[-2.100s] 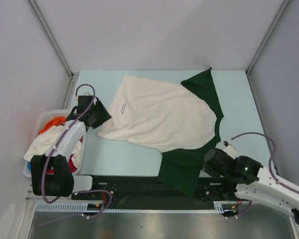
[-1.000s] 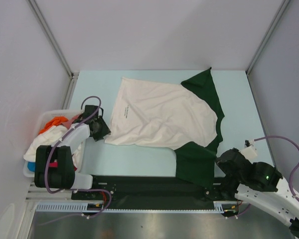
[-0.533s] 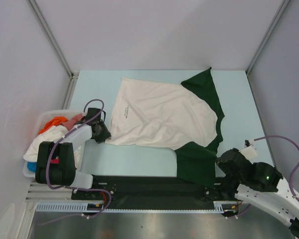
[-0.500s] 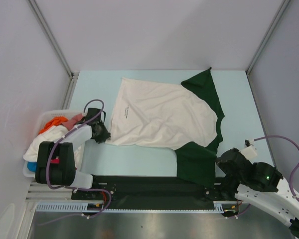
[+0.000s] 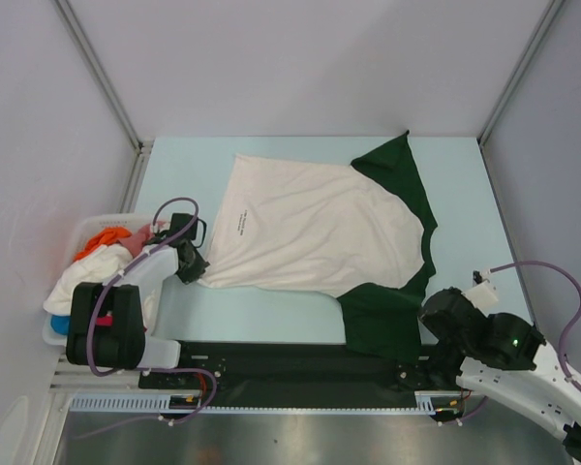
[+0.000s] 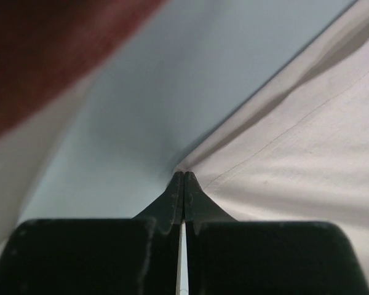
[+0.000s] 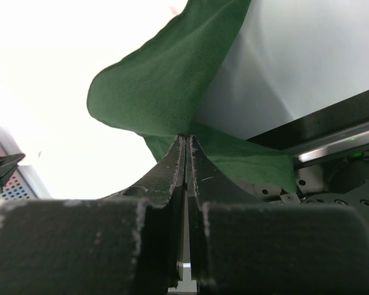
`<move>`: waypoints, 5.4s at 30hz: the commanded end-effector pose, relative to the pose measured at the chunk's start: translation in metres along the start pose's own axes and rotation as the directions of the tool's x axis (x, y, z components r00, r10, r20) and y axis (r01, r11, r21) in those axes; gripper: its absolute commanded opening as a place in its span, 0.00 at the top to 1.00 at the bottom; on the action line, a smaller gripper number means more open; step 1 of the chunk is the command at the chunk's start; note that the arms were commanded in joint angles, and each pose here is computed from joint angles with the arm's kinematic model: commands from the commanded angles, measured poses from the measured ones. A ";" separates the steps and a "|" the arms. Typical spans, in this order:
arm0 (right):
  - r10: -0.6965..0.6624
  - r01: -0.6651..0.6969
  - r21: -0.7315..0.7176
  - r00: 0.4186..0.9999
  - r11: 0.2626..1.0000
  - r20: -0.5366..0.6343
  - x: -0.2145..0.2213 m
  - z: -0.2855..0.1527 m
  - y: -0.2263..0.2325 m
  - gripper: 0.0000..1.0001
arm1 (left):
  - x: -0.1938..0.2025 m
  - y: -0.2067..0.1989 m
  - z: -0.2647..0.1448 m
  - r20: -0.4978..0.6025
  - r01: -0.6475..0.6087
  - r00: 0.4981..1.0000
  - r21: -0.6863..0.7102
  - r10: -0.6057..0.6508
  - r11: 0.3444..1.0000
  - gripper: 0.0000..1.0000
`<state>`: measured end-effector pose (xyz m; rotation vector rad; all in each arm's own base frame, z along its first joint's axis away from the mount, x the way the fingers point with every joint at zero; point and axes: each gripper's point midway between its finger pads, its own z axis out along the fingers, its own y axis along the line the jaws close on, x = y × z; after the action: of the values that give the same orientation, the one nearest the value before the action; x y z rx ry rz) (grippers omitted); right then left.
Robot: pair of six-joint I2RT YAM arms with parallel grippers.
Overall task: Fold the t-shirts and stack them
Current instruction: Flatten the tshirt out
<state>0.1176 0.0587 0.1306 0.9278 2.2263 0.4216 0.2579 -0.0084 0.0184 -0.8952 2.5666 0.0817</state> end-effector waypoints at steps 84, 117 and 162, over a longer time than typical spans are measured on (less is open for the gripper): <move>-0.240 0.211 0.201 0.961 0.957 0.134 -0.245 0.338 0.111 0.70 | -0.156 -0.330 0.027 0.056 -0.072 0.997 0.663 0.046 0.745 0.42; -0.187 0.162 0.246 0.979 0.956 0.083 -0.324 0.361 0.115 0.49 | -0.204 -0.328 -0.005 0.165 -0.156 0.985 0.685 0.057 0.712 0.32; -0.202 0.241 0.352 0.969 0.904 -0.145 -0.211 0.300 0.007 0.66 | 0.031 -0.069 -0.096 0.078 -0.128 0.992 0.543 0.102 0.830 0.30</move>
<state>0.4344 -0.0719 0.0219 0.8227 2.5381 -0.0352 0.2359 -0.1129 0.0927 -0.4459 2.4124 -0.6692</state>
